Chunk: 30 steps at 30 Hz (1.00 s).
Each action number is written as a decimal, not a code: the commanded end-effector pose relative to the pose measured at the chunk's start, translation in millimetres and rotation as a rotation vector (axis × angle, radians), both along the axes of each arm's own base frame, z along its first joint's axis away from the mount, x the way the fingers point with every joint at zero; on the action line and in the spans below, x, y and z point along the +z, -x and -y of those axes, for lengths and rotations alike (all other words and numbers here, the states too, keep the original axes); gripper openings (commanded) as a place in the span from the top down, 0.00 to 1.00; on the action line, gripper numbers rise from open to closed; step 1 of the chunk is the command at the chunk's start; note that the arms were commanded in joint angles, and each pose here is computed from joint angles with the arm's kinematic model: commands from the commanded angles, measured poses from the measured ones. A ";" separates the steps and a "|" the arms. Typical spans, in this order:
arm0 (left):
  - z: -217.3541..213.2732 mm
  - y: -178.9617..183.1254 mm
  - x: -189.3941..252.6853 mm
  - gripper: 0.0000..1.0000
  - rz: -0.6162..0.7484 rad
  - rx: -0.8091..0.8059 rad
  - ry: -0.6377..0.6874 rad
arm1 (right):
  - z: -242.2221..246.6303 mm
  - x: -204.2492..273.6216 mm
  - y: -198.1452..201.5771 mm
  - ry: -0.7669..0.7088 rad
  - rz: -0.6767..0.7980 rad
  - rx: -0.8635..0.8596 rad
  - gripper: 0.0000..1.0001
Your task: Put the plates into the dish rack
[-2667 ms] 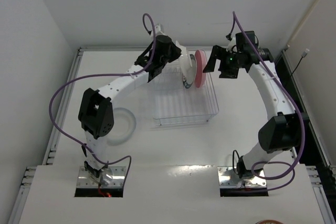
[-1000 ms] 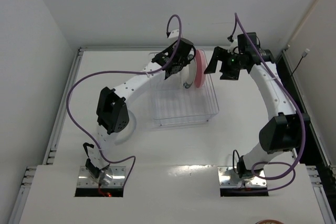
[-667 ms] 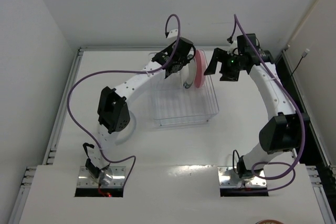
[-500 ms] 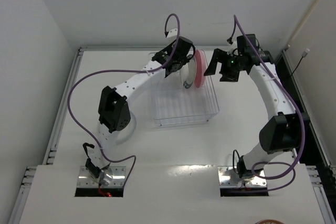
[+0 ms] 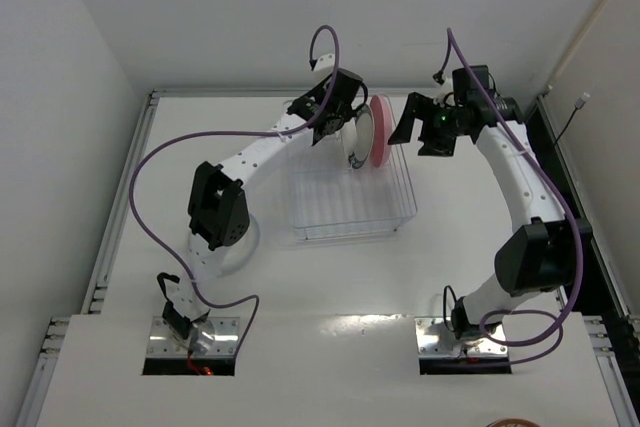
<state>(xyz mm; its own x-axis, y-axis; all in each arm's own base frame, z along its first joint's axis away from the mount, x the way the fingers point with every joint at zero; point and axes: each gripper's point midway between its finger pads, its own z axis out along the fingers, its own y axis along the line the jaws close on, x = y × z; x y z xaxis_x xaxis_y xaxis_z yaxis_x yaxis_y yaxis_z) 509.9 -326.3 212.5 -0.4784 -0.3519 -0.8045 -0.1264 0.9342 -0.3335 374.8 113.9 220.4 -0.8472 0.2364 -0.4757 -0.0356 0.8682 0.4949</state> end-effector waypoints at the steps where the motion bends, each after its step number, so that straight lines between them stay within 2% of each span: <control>1: -32.0 39.5 -92.4 1.00 -0.279 -0.053 -0.262 | -1.5 13.3 0.4 -0.026 0.047 -0.001 0.14; 3: -33.4 41.2 -96.2 1.00 -0.287 -0.053 -0.269 | 3.7 10.1 0.0 0.000 0.040 -0.023 0.14; 7: -37.5 43.5 -91.2 1.00 -0.281 -0.052 -0.279 | 37.3 -21.7 2.3 0.154 -0.066 -0.149 0.16; 11: -43.7 47.9 -92.1 1.00 -0.287 -0.058 -0.308 | 60.5 -56.4 0.2 0.247 -0.177 -0.200 0.27; 13: -45.1 49.6 -96.0 1.00 -0.296 -0.058 -0.314 | 66.0 -59.3 -3.8 0.259 -0.172 -0.208 0.30; 17: -45.4 49.6 -95.9 1.00 -0.287 -0.064 -0.315 | 65.2 -87.5 -10.3 0.296 -0.215 -0.178 0.41; 19: -45.1 48.1 -94.9 1.00 -0.280 -0.077 -0.328 | 57.1 -98.0 -12.0 0.279 -0.221 -0.146 0.48; 23: -42.0 48.7 -91.0 1.00 -0.267 -0.093 -0.347 | 50.9 -112.4 -13.7 0.252 -0.220 -0.120 0.54; 30: -45.5 47.3 -94.5 1.00 -0.267 -0.086 -0.372 | 39.2 -129.8 -13.8 0.192 -0.227 -0.084 0.54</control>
<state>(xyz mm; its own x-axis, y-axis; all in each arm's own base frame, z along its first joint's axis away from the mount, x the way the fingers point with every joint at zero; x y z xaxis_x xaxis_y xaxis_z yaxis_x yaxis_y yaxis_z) 508.2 -322.2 211.4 -0.4660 -0.3030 -0.8313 -0.0894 0.9509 -0.2964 376.9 66.2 93.1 -0.9256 0.2505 -0.2837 0.1752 0.9481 0.2655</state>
